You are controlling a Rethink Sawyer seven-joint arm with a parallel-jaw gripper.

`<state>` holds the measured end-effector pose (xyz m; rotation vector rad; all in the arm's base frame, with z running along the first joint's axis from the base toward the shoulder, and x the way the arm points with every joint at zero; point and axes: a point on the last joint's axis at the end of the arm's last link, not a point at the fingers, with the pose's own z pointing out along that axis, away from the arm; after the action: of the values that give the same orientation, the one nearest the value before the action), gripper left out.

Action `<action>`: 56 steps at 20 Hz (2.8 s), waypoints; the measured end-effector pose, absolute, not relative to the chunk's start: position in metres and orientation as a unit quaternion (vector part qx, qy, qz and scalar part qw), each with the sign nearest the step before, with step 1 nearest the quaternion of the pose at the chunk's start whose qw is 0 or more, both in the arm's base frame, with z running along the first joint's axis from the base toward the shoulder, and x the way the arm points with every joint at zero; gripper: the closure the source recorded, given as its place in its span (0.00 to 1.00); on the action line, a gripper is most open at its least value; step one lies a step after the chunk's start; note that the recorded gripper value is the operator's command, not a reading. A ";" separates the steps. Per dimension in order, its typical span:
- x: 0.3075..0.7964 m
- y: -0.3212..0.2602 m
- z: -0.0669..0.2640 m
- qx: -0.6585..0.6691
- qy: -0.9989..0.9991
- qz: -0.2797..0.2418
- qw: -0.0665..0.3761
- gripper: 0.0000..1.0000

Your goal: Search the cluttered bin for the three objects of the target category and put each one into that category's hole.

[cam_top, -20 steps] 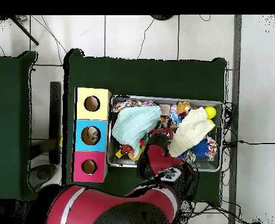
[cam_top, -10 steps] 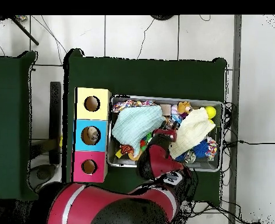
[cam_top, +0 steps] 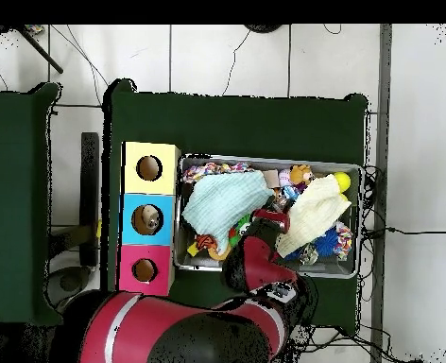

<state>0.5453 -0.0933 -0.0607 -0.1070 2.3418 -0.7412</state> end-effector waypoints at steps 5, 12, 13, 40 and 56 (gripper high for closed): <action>0.542 -0.095 -0.064 -0.011 0.892 -0.274 0.360 1.00; 0.541 -0.096 -0.064 0.026 0.885 -0.260 0.385 1.00; 0.541 -0.096 -0.064 0.029 0.885 -0.260 0.386 1.00; 0.534 -0.097 -0.063 0.048 0.886 -0.255 0.385 0.00; 0.532 -0.094 -0.063 0.074 0.877 -0.274 0.388 0.00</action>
<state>0.5319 -0.0935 -0.0631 0.1891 2.2310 -0.6978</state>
